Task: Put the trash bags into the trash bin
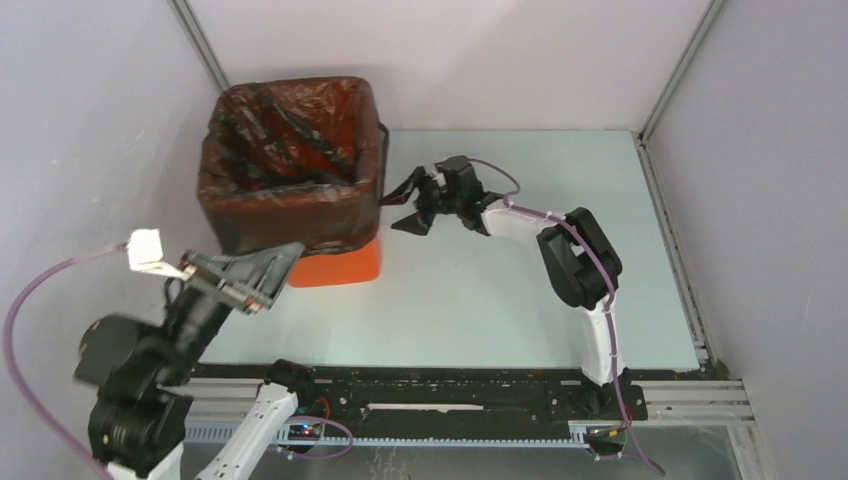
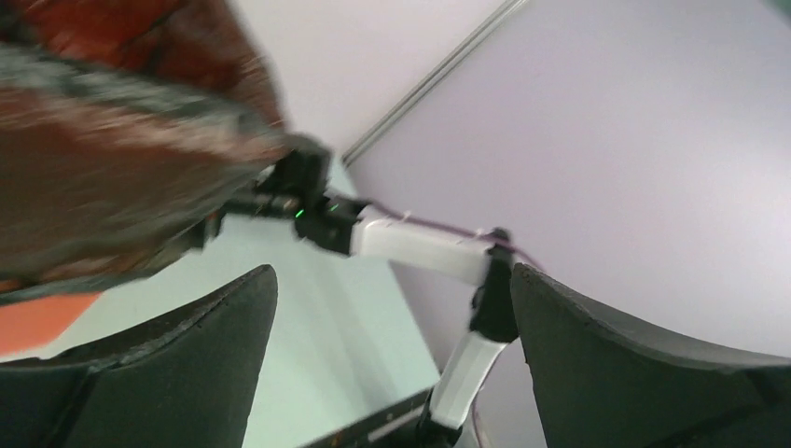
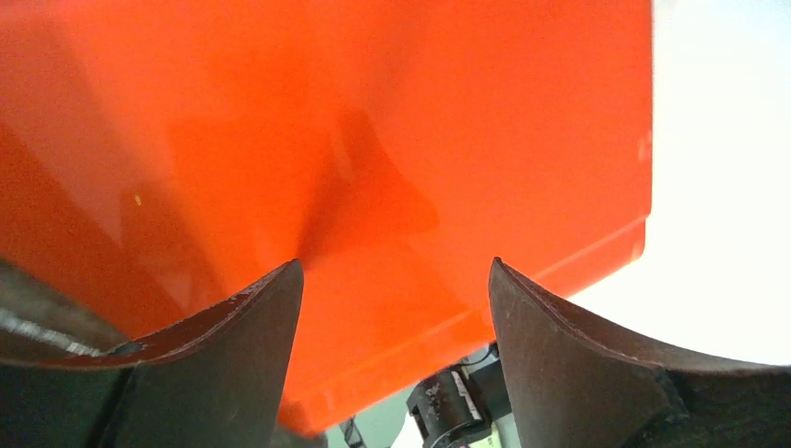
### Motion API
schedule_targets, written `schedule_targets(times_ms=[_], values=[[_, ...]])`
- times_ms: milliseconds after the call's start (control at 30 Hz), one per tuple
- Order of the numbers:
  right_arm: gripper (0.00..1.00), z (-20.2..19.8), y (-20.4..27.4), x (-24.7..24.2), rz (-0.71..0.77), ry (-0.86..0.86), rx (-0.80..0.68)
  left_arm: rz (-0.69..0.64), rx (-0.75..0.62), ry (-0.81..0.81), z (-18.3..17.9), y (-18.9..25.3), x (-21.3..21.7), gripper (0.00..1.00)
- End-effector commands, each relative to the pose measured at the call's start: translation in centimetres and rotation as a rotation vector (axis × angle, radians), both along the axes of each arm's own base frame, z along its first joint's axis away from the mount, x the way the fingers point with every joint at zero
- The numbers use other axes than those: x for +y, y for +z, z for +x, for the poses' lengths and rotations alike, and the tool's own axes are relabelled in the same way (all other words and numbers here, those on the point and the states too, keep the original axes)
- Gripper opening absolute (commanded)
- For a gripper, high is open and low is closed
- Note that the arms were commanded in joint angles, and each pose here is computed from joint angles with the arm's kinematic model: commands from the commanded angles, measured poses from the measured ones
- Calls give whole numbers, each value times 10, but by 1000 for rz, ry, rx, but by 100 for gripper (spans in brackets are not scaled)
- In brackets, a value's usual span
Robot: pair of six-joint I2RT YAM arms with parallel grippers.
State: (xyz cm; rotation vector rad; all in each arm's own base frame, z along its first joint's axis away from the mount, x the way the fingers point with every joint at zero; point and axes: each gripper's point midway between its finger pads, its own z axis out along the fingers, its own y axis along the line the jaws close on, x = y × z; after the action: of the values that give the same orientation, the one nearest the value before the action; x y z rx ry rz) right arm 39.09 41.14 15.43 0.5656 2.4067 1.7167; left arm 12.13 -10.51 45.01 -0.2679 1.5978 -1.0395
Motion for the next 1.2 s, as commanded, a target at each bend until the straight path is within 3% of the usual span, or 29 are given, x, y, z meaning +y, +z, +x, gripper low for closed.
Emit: schedule_targets(times_ms=[0, 267, 400, 567, 900, 1033, 1167], values=[[83, -4, 55, 26, 0, 48, -116, -67, -295, 48, -31, 60, 17, 100], [92, -41, 73, -108, -361, 26, -235, -15, -355, 89, -27, 83, 23, 100], [92, -80, 122, -185, -587, 1, -453, 50, -415, 210, -29, 120, 45, 100], [94, -139, 197, -254, -741, -96, -612, 68, -532, 390, -36, 174, 77, 100], [100, -233, 366, -297, -545, -358, -963, 96, -531, 436, -7, 185, 77, 100], [100, -250, 393, -309, -511, -425, -1023, 117, -503, 450, -6, 179, 80, 100], [100, -244, 391, -314, -530, -465, -1005, 92, -485, 440, -8, 172, 79, 100]])
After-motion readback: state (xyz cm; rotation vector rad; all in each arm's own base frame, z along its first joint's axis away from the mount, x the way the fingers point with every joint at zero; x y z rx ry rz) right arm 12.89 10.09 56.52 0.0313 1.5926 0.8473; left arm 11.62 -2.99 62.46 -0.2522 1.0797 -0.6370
